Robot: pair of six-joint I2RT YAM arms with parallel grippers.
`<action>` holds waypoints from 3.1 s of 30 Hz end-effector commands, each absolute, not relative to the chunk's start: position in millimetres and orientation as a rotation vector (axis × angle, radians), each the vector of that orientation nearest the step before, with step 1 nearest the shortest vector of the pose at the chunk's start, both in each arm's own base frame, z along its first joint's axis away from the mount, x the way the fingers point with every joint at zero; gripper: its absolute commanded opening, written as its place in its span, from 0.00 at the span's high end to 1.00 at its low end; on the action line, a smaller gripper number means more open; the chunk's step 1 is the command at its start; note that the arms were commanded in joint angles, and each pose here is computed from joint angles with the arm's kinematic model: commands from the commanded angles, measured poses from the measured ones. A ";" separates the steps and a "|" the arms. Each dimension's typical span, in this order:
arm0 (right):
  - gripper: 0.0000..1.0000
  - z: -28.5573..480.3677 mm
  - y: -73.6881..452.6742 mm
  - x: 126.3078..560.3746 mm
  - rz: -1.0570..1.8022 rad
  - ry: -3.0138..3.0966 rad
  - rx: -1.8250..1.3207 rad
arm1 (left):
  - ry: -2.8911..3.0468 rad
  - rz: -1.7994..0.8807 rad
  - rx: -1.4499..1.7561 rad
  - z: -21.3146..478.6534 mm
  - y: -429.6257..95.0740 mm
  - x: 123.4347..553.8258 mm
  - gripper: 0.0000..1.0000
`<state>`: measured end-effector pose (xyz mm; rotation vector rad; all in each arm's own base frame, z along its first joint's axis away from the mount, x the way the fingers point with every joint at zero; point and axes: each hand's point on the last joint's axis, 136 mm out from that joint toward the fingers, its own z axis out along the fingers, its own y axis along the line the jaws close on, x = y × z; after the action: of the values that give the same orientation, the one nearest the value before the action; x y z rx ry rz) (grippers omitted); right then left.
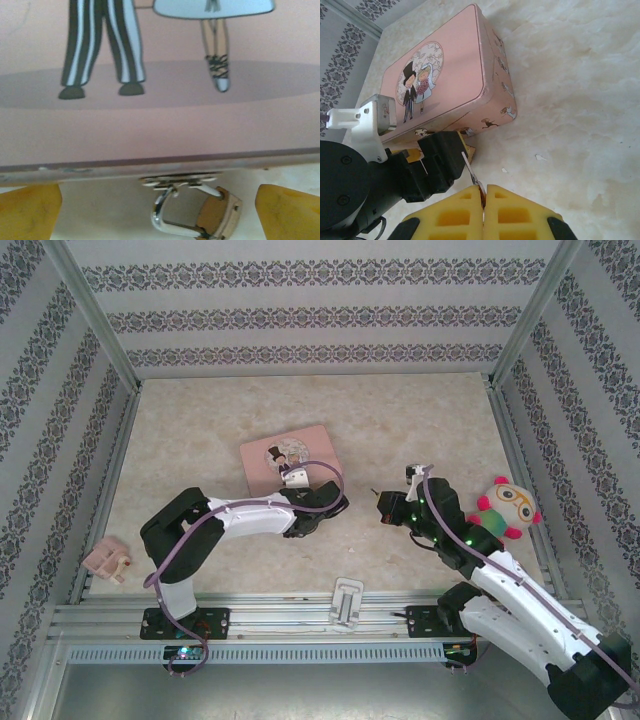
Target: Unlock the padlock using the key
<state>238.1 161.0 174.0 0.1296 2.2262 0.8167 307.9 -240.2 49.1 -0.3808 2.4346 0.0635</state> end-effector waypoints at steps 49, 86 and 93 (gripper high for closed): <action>1.00 167.6 159.5 238.5 0.844 2.225 0.187 | 2.540 -0.076 -0.243 33.3 -256.4 312.9 0.38; 1.00 166.3 163.1 238.9 0.862 2.233 0.184 | 2.545 -0.017 -0.322 16.0 -249.7 314.0 0.65; 1.00 158.3 163.2 236.7 0.853 2.244 0.178 | 2.564 -0.085 -0.324 18.0 -258.6 312.4 0.79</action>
<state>237.7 162.5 163.3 0.1808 2.2478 0.8439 308.3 -253.5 19.7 -0.2967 2.5562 -0.0468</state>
